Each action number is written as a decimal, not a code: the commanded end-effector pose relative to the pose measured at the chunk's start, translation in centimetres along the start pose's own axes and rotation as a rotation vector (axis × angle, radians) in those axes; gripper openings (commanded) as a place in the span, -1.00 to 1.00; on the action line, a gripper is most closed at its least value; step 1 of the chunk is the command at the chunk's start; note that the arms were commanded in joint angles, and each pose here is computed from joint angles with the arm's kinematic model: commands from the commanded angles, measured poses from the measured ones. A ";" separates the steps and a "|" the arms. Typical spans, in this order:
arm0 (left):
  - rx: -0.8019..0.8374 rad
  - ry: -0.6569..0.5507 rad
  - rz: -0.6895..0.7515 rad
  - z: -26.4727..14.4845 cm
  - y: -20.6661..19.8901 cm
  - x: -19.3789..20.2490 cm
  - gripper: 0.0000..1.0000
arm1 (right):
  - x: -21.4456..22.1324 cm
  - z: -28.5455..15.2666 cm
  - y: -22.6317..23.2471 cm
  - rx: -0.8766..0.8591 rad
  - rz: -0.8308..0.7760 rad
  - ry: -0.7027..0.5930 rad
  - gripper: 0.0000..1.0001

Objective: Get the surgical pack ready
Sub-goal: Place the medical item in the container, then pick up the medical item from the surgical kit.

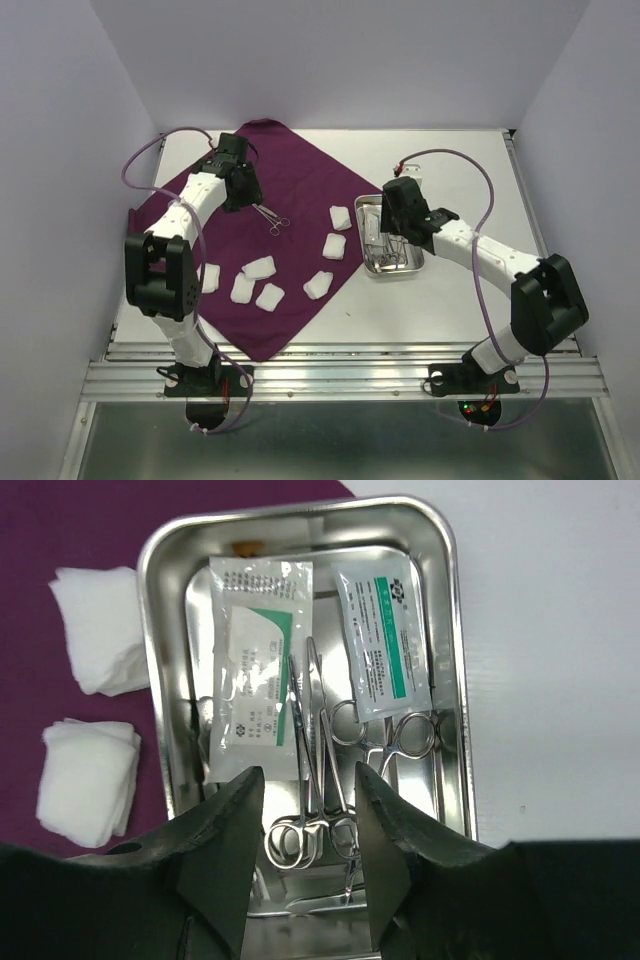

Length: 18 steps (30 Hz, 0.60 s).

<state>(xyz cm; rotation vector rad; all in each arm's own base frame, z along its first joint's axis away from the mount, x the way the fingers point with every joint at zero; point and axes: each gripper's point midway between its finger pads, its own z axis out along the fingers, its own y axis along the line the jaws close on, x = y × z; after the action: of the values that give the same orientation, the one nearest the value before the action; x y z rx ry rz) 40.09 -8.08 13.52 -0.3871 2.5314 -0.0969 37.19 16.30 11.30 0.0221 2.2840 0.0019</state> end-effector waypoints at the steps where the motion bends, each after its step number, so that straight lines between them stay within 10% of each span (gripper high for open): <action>1: 0.003 -0.007 -0.009 1.2 -1.2 -1.6 0.22 | -2.9 -2.4 -0.1 -0.023 0.078 -0.077 -0.06; 18: -0.118 0.050 -0.086 8.8 -3.1 -0.2 -0.01 | -2.9 -4.3 0.9 -0.114 0.115 -0.060 -0.06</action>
<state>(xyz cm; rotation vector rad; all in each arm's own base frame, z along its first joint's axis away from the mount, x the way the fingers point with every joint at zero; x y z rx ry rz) 44.67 -11.18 5.50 -0.4886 2.6379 -0.0143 35.89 17.13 14.81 0.0764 2.2469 0.1501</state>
